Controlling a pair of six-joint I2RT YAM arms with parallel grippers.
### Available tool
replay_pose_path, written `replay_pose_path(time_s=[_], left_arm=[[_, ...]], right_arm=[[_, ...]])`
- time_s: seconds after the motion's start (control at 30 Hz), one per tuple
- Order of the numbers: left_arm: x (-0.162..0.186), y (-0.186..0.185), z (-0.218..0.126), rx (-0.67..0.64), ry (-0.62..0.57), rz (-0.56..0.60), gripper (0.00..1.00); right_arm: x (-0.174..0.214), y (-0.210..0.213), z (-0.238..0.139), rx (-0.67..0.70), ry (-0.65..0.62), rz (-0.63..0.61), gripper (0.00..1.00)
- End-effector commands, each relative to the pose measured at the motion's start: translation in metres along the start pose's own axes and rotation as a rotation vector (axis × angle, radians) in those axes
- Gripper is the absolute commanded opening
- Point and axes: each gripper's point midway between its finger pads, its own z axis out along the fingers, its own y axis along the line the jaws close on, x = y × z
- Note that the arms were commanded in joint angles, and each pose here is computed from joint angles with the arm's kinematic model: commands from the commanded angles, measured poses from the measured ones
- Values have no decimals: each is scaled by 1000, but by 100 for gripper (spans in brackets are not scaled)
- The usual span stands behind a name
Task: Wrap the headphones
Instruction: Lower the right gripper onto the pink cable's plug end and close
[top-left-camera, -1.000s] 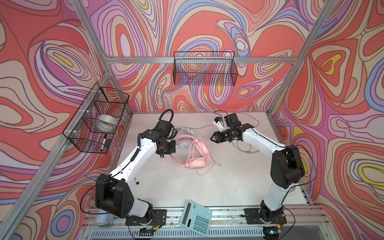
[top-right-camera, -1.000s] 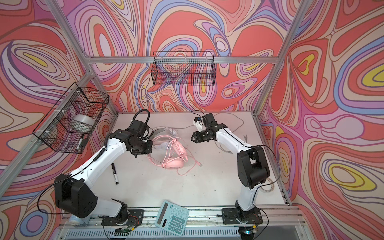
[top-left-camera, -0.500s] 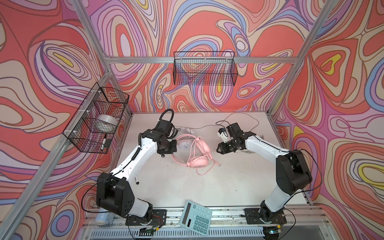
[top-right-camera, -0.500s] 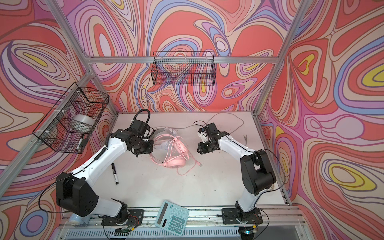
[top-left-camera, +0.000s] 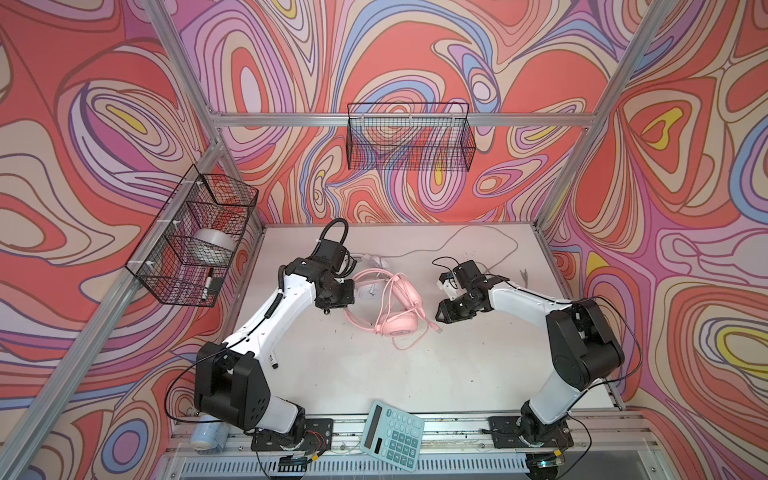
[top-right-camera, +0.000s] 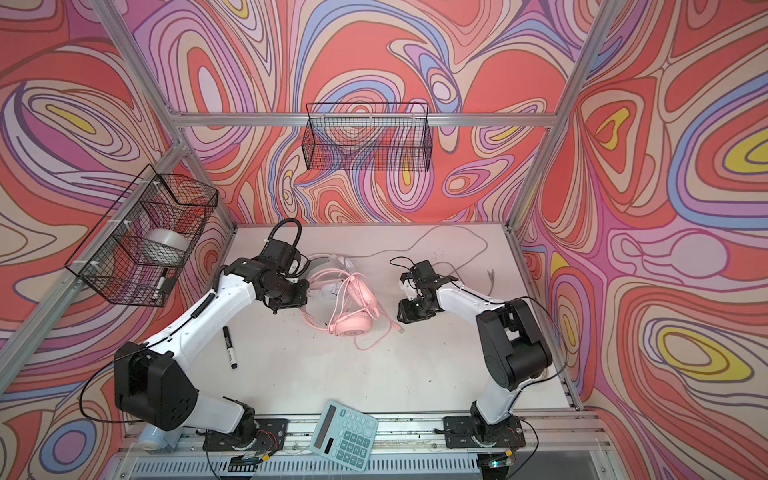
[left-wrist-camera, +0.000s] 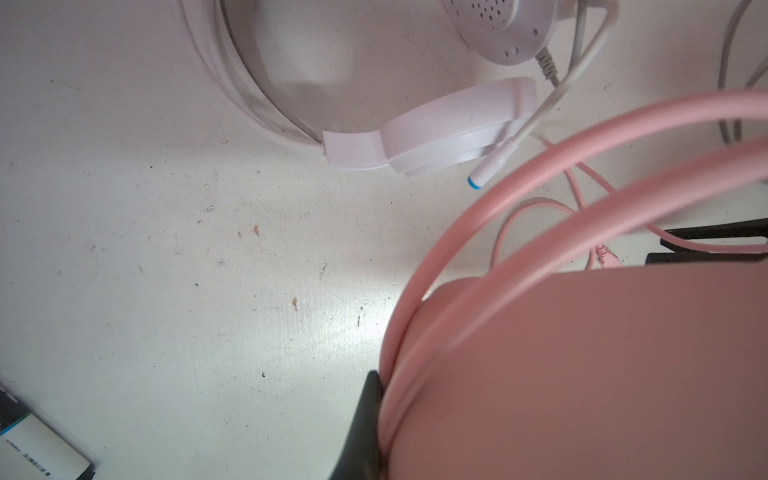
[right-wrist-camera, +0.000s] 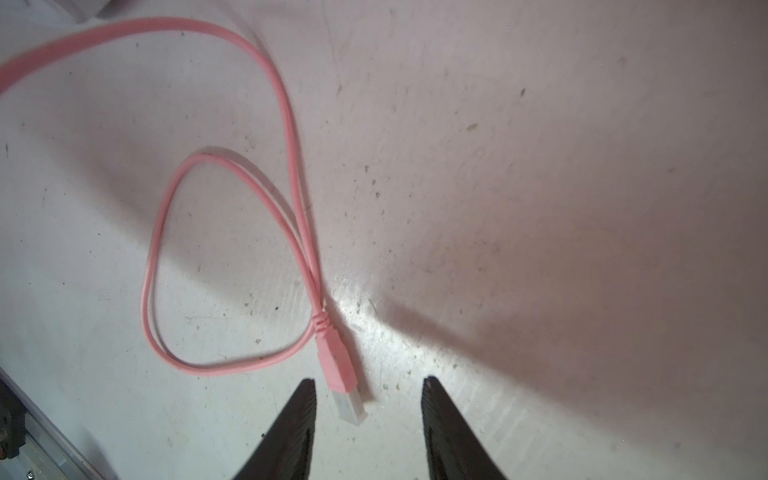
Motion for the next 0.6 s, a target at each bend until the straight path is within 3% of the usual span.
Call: replay_pose_path(time_s=[0.0,0.57], left_arm=[[-13,-18,-7,77,-35,-10,0],[-10,-17,-7,77,-37,-8,0]], right_arm=[[0,10,1,-21,-21,-2,45],[16,3,34,127,83,-32,44]])
